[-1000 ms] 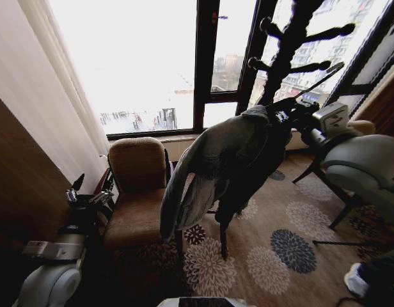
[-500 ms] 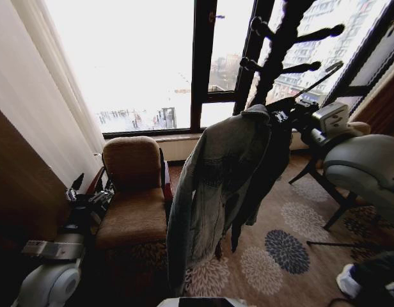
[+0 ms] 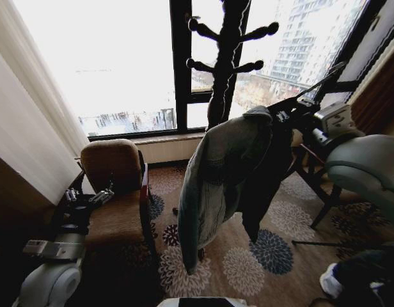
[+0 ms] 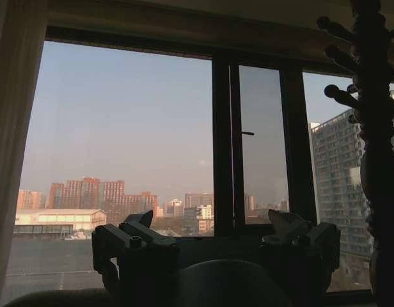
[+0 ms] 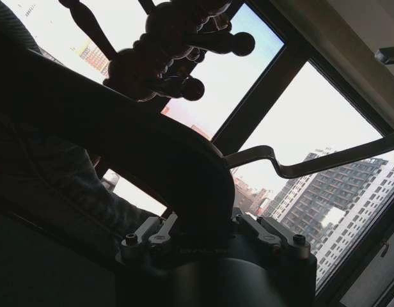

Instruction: Pick up the clothes from the bed and hang them on the clothes hanger.

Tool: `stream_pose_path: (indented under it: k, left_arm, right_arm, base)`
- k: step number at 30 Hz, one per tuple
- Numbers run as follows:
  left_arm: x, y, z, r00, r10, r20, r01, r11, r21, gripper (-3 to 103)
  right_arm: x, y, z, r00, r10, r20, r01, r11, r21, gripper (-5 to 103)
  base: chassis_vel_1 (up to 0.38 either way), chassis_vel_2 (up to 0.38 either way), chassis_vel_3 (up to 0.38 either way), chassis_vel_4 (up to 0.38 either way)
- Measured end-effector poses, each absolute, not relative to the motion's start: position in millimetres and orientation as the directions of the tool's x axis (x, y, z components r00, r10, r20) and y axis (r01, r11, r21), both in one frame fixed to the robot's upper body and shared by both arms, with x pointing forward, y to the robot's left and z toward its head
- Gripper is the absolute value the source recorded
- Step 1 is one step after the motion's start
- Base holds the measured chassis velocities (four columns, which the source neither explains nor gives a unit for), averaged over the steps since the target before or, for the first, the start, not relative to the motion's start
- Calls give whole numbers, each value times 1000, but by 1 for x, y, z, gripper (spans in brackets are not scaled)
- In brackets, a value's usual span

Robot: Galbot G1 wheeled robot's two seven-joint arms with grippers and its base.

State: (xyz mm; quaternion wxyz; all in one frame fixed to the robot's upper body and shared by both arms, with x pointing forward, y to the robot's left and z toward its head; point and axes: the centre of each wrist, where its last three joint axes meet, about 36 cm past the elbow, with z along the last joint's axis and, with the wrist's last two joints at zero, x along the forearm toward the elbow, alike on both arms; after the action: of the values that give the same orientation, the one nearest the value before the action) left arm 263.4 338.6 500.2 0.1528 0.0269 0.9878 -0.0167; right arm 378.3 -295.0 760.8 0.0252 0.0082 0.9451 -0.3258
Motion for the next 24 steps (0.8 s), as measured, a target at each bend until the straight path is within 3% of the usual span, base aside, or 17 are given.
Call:
stream_pose_path:
  k: [15, 24]
  left_arm:
    - [268, 339, 498, -950, 47, -310, 63, 997, -42, 100]
    - [264, 347, 493, -952, 35, -303, 52, 998, -47, 100]
  right_arm:
    - [365, -304, 782, -993, 21, 120, -40, 875, -482, 25]
    - [368, -318, 791, -997, 21, 81, -27, 828, -560, 25]
  base:
    - [14, 14, -5, -7]
    - [0, 0, 0, 0]
